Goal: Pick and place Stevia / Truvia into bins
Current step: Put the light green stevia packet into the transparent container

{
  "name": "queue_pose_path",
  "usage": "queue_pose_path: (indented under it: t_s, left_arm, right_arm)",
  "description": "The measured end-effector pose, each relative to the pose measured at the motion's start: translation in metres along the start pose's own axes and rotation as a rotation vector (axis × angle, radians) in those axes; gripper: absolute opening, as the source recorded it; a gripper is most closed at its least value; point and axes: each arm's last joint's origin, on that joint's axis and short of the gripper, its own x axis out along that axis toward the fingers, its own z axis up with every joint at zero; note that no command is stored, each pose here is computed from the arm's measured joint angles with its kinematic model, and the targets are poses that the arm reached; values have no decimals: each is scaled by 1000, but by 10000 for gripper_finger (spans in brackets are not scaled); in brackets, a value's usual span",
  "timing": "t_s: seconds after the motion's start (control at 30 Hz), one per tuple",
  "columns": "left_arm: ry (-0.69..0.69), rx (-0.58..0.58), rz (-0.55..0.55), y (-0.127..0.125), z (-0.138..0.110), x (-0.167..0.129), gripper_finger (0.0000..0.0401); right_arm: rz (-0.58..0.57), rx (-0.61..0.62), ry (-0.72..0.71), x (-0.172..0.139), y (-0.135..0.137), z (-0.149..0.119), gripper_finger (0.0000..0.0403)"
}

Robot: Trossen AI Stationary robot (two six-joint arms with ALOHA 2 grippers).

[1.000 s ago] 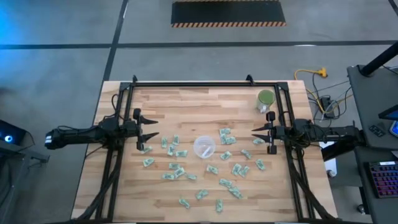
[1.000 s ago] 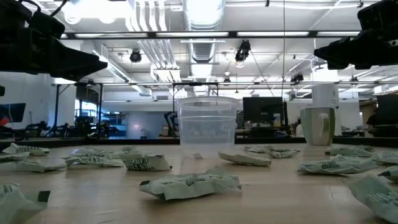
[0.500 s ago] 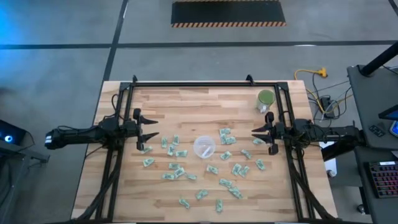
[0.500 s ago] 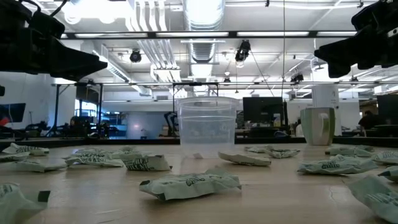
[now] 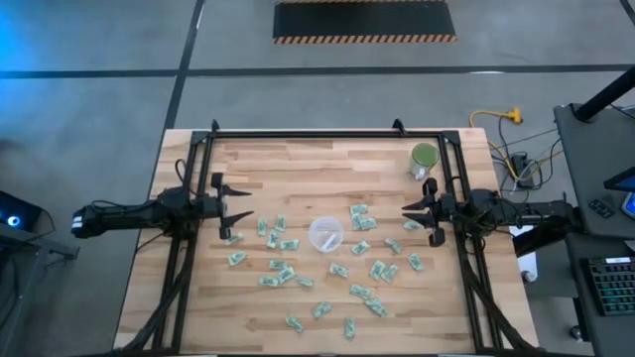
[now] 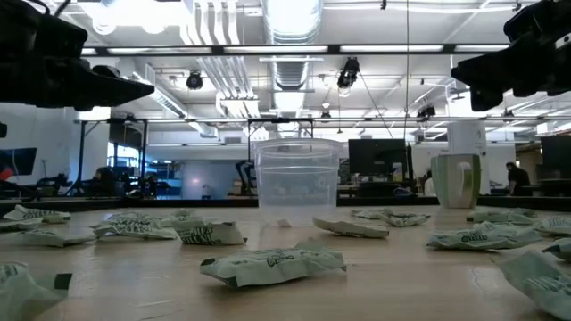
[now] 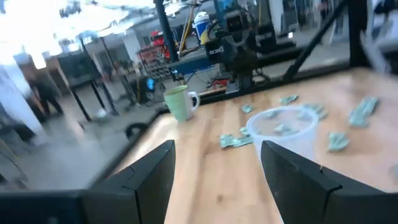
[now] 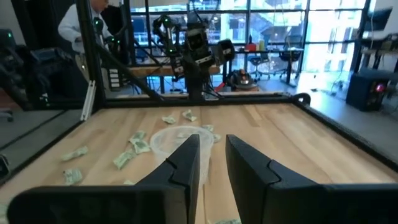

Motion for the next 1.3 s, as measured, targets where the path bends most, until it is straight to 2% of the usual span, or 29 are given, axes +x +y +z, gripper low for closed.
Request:
queue_pose_path:
  t_s: [0.07, 0.2, 0.33, 0.4, 0.53, 0.6, 0.67, 0.73, 0.83, 1.0, 1.17, 1.3]
  left_arm:
    - [0, 37, 0, 0, 0, 0, 222]
    - [-6, 26, 6, 0, 1, 0, 222]
    - [-10, -157, 2, 0, 1, 0, 222]
    - [-15, -202, 3, 0, 1, 0, 222]
    - [-83, -224, 18, 3, 8, 0, 222]
    - [-95, -310, 14, 3, 9, 0, 222]
    - [-138, -424, 19, 5, 13, -1, 222]
    - [-184, -472, 25, 6, 17, -2, 222]
    - [-248, -404, 41, 8, 22, -3, 222]
    - [-345, -414, 64, 12, 31, -5, 222]
    - [-341, -435, 173, 15, 31, -5, 222]
    - [-298, -435, 209, 15, 28, -2, 222]
  right_arm:
    - [0, -5, -8, 0, 0, 1, 68]
    - [3, -50, -63, 0, 0, 6, 68]
    - [1, -138, -154, -1, 1, 15, 68]
    - [-4, -178, -223, -2, 2, 21, 68]
    - [-2, -149, -357, -6, 2, 34, 68]
    - [-1, -147, -383, -7, 3, 36, 68]
    - [1, -146, -377, -7, 3, 36, 68]
    - [1, -146, -358, -6, 2, 34, 68]
    - [-3, -173, -321, -3, 2, 31, 68]
    - [-7, -193, -280, 2, 2, 28, 68]
    - [-3, -169, -234, 6, 2, 24, 68]
    - [0, -139, -193, 10, 2, 21, 68]
